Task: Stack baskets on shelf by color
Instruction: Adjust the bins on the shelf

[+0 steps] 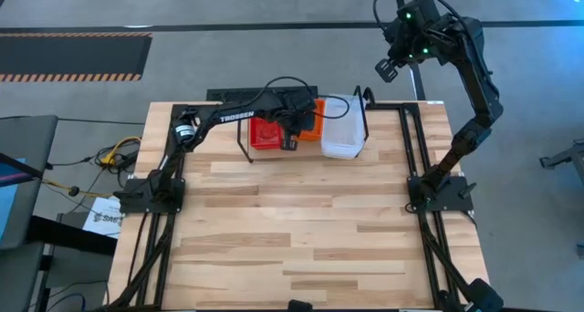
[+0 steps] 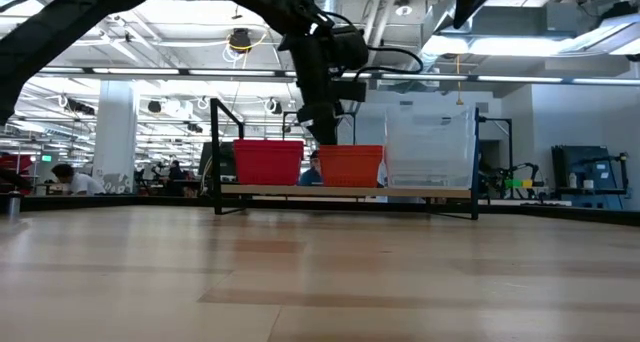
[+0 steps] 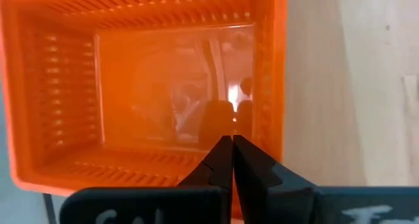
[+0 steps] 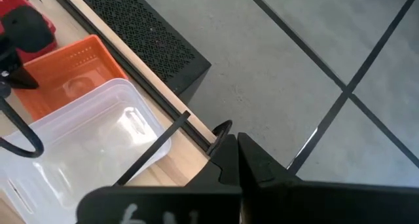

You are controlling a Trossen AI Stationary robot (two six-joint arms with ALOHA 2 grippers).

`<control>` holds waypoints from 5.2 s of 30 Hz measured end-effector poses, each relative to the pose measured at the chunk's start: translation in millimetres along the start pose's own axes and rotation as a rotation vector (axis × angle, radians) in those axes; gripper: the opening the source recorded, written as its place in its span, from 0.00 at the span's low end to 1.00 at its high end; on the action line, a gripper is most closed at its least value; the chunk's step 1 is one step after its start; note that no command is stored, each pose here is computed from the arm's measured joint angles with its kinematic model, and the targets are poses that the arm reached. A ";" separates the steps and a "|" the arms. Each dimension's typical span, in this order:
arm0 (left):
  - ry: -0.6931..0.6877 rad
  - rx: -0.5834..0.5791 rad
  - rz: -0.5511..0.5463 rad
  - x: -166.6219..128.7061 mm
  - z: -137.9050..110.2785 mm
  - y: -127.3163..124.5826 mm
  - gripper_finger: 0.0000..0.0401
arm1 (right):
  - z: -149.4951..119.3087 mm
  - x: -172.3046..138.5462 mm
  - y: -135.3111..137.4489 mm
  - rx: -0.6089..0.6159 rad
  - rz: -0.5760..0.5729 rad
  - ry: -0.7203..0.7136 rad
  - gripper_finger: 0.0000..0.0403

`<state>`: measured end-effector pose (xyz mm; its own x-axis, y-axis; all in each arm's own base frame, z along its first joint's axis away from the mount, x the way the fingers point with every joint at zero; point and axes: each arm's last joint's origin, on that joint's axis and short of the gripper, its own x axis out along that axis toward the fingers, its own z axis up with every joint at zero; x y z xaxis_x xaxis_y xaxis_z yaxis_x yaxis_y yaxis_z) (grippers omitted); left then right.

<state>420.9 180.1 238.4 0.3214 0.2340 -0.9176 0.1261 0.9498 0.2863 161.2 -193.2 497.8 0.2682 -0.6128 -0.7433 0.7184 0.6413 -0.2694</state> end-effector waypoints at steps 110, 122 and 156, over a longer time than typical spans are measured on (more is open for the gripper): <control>-0.262 -0.439 0.122 -103.8 72.1 -46.7 0.00 | 0.1 0.0 0.0 -0.078 0.001 -0.001 0.00; -0.348 -0.421 -0.003 -104.1 62.5 -13.4 0.00 | 1.8 1.5 5.2 -0.010 0.143 -0.024 0.00; -0.182 -0.898 0.606 -325.7 -141.4 -70.1 0.00 | 36.8 175.2 131.9 -0.219 0.311 0.387 0.00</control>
<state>174.7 66.8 478.2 0.2429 0.7485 -0.6170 -0.8047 0.5107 0.3028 326.5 -233.0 354.5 0.1611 -0.1907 -0.9683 0.4814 0.8717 -0.0916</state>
